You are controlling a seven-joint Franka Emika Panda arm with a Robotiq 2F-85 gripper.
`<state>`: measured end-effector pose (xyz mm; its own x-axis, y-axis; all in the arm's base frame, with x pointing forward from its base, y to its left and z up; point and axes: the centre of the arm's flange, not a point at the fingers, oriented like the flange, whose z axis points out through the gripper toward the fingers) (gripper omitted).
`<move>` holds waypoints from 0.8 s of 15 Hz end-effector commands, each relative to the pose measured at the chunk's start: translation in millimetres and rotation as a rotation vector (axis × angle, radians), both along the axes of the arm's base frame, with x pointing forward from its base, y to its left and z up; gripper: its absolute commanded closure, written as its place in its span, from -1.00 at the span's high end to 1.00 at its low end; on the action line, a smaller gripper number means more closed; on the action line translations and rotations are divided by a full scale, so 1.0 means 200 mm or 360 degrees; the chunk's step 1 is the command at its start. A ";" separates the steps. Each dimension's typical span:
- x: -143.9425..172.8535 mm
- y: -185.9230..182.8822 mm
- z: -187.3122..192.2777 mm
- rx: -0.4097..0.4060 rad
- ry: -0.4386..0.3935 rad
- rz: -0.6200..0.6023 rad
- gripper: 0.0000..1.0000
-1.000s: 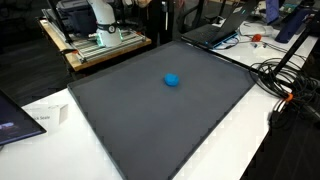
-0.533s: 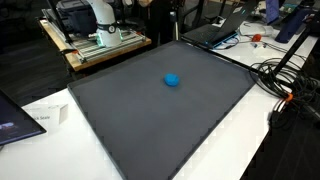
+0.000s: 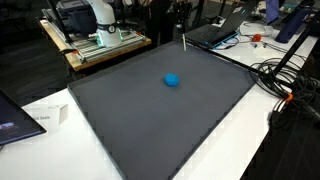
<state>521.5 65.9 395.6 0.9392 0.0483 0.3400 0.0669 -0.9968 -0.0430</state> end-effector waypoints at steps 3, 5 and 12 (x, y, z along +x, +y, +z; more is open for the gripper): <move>0.04 -0.07 -0.11 0.0091 -0.0062 -0.0005 -0.94; 0.03 -0.10 -0.14 0.0125 -0.0082 -0.0008 -0.94; 0.01 -0.19 -0.21 0.0265 -0.0061 -0.0071 -0.94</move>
<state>529.6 41.8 361.7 0.9230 -0.0303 0.3835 0.0378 -0.9849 -0.1688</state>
